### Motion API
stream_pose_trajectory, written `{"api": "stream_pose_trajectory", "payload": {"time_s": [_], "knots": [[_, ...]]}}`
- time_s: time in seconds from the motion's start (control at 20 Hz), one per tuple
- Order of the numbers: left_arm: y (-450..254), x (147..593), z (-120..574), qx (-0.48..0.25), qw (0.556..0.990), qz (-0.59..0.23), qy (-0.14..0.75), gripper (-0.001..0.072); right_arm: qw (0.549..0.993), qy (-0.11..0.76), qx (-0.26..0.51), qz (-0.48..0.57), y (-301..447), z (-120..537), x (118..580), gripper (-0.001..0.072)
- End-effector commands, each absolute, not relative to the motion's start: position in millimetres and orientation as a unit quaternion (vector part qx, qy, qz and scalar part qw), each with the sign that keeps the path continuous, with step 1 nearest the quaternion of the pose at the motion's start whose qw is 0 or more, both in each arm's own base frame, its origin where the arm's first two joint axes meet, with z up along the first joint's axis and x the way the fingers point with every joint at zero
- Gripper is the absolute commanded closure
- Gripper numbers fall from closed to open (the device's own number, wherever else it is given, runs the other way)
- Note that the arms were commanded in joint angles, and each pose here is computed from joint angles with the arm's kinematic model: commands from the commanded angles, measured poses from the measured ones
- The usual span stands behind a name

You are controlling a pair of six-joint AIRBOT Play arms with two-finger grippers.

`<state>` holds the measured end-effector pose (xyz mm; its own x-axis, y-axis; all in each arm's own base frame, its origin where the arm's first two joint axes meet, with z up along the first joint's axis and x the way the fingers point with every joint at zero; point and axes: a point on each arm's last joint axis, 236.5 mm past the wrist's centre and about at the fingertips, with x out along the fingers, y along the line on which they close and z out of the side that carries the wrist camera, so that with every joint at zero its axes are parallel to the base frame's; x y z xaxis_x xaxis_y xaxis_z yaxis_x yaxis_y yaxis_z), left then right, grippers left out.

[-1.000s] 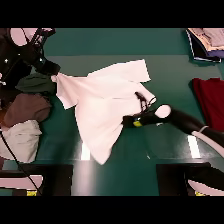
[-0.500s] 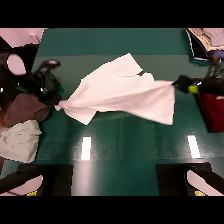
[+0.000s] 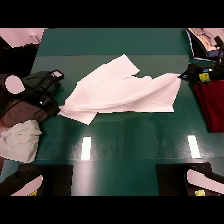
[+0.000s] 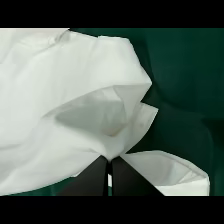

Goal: Fold the shirts.

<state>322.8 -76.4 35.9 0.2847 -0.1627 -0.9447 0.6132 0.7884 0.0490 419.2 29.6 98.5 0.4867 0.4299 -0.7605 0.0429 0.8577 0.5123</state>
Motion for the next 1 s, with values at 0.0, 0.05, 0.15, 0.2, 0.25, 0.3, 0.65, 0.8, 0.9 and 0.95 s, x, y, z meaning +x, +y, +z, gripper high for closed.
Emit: {"api": "stream_pose_trajectory", "payload": {"time_s": [0.0,0.05,0.15,0.2,0.25,0.3,0.65,0.8,0.9,0.95], "knots": [[-72.0,369.1,54.9,0.253,0.825,-0.227,0.452,0.0681,0.817,0.512,0.229,0.133,43.2,92.0,420.1,0.0697],[-72.2,371.5,56.3,0.254,0.828,-0.226,0.447,0.0681,0.82,0.509,0.226,0.132,43.0,92.2,421.8,0.0697],[-72.2,372.6,57.0,0.254,0.829,-0.225,0.445,0.0681,0.819,0.518,0.214,0.124,36.9,87.5,418.1,0.0329],[-72.1,371.3,56.2,0.254,0.827,-0.226,0.448,0.068,0.812,0.533,0.206,0.119,31.6,82.4,410.2,0.0187],[-72.0,369.5,55.1,0.253,0.825,-0.227,0.451,0.068,0.801,0.555,0.195,0.108,21.2,74.8,399.2,0.0187],[-71.9,367.8,54.2,0.252,0.823,-0.228,0.455,0.0681,0.789,0.578,0.185,0.098,12.2,66.4,386.7,0.019],[-72.6,366.1,53.3,0.221,0.83,-0.213,0.466,0.068,0.716,0.655,0.238,0.042,-6.2,-31.2,290.7,0.0282],[-74.8,365.3,53.3,0.214,0.831,-0.215,0.466,0.068,0.692,0.662,0.283,0.059,8.0,-55.1,267.3,0.0282],[-77.8,364.5,53.4,0.208,0.831,-0.219,0.467,0.0681,0.689,0.652,0.31,0.07,21.5,-64.4,265.9,0.0282],[-78.4,363.7,53.1,0.206,0.831,-0.22,0.468,0.068,0.69,0.649,0.315,0.065,23.1,-69.7,265.8,0.0282]]}}
